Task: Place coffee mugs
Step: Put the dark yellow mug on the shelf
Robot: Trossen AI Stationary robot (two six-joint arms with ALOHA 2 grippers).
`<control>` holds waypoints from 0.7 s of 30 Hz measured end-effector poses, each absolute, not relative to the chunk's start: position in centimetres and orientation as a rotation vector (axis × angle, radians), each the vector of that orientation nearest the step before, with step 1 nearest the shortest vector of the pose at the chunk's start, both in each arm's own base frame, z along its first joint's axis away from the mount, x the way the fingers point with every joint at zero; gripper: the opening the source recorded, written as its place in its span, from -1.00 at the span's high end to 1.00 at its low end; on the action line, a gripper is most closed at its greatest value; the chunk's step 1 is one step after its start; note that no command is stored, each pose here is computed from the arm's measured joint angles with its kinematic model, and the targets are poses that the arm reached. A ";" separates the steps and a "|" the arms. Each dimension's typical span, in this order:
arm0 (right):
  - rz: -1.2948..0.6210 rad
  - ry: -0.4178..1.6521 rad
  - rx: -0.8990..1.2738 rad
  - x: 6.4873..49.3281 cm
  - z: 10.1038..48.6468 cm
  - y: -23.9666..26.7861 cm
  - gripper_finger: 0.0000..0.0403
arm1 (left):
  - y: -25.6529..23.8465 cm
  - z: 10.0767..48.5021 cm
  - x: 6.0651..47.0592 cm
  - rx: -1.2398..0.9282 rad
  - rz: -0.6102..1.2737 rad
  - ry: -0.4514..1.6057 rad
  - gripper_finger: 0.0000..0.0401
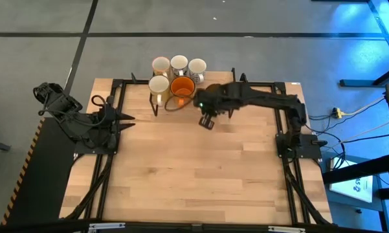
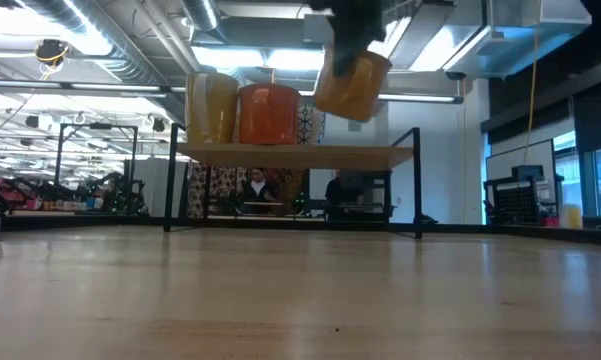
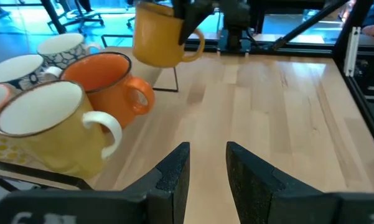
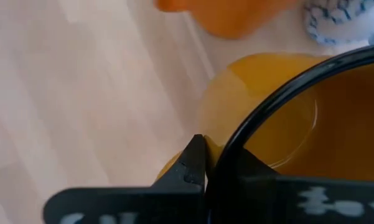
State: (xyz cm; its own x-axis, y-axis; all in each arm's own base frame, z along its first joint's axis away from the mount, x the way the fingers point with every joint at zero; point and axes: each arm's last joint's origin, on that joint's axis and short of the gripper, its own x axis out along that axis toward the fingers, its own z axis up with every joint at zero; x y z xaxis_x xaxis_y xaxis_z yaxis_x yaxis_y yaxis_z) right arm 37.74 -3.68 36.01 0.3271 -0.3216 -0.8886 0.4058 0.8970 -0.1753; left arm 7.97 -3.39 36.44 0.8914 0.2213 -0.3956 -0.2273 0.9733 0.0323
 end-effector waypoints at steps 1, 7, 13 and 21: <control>-0.486 1.156 0.099 37.8 35.8 -4.4 0.99 | -3.4 36.4 8.0 -0.013 0.239 0.407 0.51; -0.497 1.178 0.166 38.1 35.0 -7.9 0.99 | -3.3 36.5 8.0 0.000 0.268 0.395 0.51; -0.484 1.192 0.179 38.7 33.8 -10.1 0.96 | -3.2 36.5 8.0 0.010 0.299 0.382 0.51; -0.447 1.141 0.161 39.6 33.5 -11.1 0.94 | -3.2 36.5 8.0 0.012 0.304 0.379 0.51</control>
